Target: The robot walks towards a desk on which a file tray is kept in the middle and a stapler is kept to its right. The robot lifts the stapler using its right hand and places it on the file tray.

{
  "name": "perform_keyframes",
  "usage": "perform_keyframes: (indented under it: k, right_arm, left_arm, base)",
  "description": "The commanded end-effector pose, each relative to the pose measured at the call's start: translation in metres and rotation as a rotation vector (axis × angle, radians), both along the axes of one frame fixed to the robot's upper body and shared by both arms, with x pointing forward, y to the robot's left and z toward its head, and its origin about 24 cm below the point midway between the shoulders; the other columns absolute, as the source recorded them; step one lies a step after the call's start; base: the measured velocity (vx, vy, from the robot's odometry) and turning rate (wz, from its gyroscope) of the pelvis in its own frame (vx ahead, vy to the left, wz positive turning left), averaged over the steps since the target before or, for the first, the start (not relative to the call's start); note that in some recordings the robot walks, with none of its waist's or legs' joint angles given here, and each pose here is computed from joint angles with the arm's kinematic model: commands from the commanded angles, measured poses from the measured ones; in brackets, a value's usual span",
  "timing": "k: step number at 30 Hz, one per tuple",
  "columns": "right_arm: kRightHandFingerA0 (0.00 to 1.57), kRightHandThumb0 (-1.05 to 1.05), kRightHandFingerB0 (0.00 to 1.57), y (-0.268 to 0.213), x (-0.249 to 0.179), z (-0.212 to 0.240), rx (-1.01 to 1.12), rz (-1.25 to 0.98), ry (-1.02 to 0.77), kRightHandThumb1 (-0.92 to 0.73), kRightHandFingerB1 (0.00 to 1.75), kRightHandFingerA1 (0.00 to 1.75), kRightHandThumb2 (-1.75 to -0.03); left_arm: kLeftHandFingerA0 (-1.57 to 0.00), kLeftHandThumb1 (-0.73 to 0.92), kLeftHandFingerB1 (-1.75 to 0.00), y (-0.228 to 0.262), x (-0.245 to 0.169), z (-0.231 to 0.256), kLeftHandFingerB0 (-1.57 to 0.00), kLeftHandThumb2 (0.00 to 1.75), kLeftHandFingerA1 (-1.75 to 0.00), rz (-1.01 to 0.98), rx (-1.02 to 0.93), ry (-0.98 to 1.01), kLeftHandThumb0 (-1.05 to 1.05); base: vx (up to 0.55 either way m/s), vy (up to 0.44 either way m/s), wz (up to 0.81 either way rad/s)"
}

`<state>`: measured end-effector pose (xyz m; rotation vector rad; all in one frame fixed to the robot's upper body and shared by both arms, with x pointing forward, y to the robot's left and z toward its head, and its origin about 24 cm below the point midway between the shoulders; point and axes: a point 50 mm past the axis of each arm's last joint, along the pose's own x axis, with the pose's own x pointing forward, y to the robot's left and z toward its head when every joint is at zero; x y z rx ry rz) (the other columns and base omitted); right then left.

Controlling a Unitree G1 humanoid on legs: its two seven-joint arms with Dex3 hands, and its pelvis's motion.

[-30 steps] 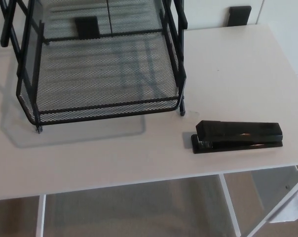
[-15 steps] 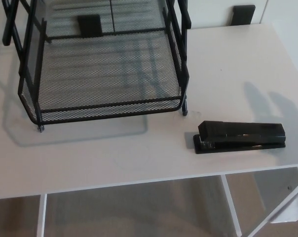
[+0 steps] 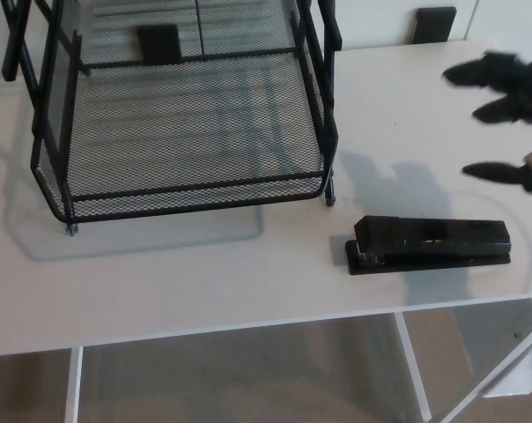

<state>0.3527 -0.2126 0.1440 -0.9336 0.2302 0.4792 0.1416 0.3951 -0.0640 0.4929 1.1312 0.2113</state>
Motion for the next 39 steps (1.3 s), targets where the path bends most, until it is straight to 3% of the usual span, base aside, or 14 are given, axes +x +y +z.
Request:
perform_keyframes:
  k: [1, 2, 4, 5, 8, 9, 15, 18, 20, 21, 32, 33, 36, 39]
  right_arm:
    - [0.20, -0.73, 0.07, -0.001, 0.004, -0.014, -0.117, -0.025, 0.073, -0.46, 0.38, 0.48, -0.81]
    - [0.19, -0.72, 0.05, -0.001, 0.004, -0.016, -0.115, -0.029, 0.076, -0.45, 0.38, 0.50, -0.82]
    - [0.19, -0.70, 0.05, 0.002, 0.006, -0.021, -0.112, -0.041, 0.085, -0.45, 0.39, 0.52, -0.82]
    - [0.19, -0.69, 0.06, 0.004, 0.006, -0.022, -0.105, -0.033, 0.082, -0.45, 0.39, 0.53, -0.82]
    - [0.20, -0.68, 0.05, 0.006, 0.007, -0.024, -0.107, -0.031, 0.082, -0.45, 0.40, 0.53, -0.82]
    - [0.20, -0.68, 0.06, 0.009, 0.006, -0.026, -0.110, -0.021, 0.081, -0.45, 0.39, 0.52, -0.82]
    - [0.20, -0.67, 0.10, 0.023, -0.010, -0.037, -0.130, 0.063, 0.081, -0.45, 0.40, 0.50, -0.80]
    - [0.15, -0.64, 0.07, 0.024, -0.024, -0.036, -0.169, 0.120, 0.083, -0.45, 0.39, 0.48, -0.80]
    - [0.15, -0.65, 0.07, 0.021, -0.029, -0.038, -0.181, 0.125, 0.086, -0.45, 0.39, 0.48, -0.80]
    - [0.16, -0.67, 0.08, 0.018, -0.032, -0.040, -0.188, 0.130, 0.084, -0.45, 0.39, 0.49, -0.81]
    - [0.13, -0.63, 0.09, 0.006, -0.037, -0.058, -0.276, 0.127, 0.118, -0.45, 0.40, 0.50, -0.78]
    - [0.13, -0.64, 0.09, 0.005, -0.037, -0.060, -0.278, 0.124, 0.119, -0.45, 0.41, 0.51, -0.79]
    - [0.15, -0.59, 0.16, 0.006, -0.036, -0.065, -0.284, 0.110, 0.134, -0.59, 0.28, 0.42, -0.60]
    - [0.16, -0.58, 0.17, 0.008, -0.034, -0.069, -0.272, 0.108, 0.133, -0.59, 0.28, 0.44, -0.59]
  left_arm:
    - [-0.76, 0.43, -0.77, 0.003, -0.002, 0.002, -0.28, 1.22, -1.04, 0.016, 0.006, 0.011, -0.68]
    - [-0.63, 0.45, -0.83, 0.002, -0.001, 0.001, -0.40, 1.23, -0.97, 0.006, 0.015, 0.017, -0.69]
    - [-1.01, 0.36, -0.98, 0.002, -0.002, 0.000, -0.70, 1.14, -1.16, 0.004, 0.019, 0.025, -0.81]
    - [-0.84, 0.38, -0.96, 0.002, -0.002, 0.000, -0.59, 1.15, -1.14, 0.014, 0.011, 0.019, -0.84]
    - [-1.12, 0.42, -0.96, 0.002, -0.001, 0.001, -0.64, 1.22, -1.26, -0.008, 0.011, 0.018, -0.73]
    - [-0.72, 0.38, -0.99, 0.002, -0.001, 0.001, -0.61, 1.15, -1.10, -0.006, 0.010, 0.022, -0.84]
    - [-0.49, 0.39, -0.85, 0.002, -0.001, 0.001, -0.40, 1.16, -0.94, 0.018, -0.004, 0.014, -0.84]
    - [-0.89, 0.47, -0.83, 0.003, -0.001, 0.002, -0.39, 1.23, -1.13, 0.009, 0.011, 0.012, -0.71]
    - [-0.67, 0.38, -0.95, 0.003, 0.000, 0.003, -0.56, 1.15, -1.07, -0.003, 0.019, 0.019, -0.84]
    - [-0.51, 0.44, -0.81, 0.004, -0.001, 0.003, -0.36, 1.23, -0.92, -0.001, 0.013, 0.018, -0.70]
    - [-0.66, 0.39, -0.86, 0.003, 0.001, 0.002, -0.45, 1.13, -1.01, -0.008, 0.032, 0.027, -0.85]
    - [-0.92, 0.39, -0.92, 0.003, 0.001, 0.002, -0.55, 1.13, -1.19, -0.014, 0.033, 0.031, -0.83]
    - [-0.52, 0.39, -0.89, 0.003, 0.002, 0.002, -0.49, 1.14, -0.96, -0.025, 0.030, 0.038, -0.82]
    - [-0.86, 0.37, -0.95, 0.003, 0.003, 0.004, -0.57, 1.14, -1.13, -0.011, 0.019, 0.025, -0.82]
  base:
    - [0.00, 0.000, 0.00]
    - [0.00, 0.000, 0.00]
    - [0.00, 0.000, 0.00]
    - [0.00, 0.000, 0.00]
    - [0.00, 0.000, 0.00]
    - [0.00, 0.000, 0.00]
    - [0.00, 0.000, 0.00]
    - [0.00, 0.000, 0.00]
    - [0.00, 0.000, 0.00]
    - [0.00, 0.000, 0.00]
    - [0.00, 0.000, 0.00]
    - [0.00, 0.000, 0.00]
    - [0.00, 0.000, 0.00]
    - [0.00, 0.000, 0.00]
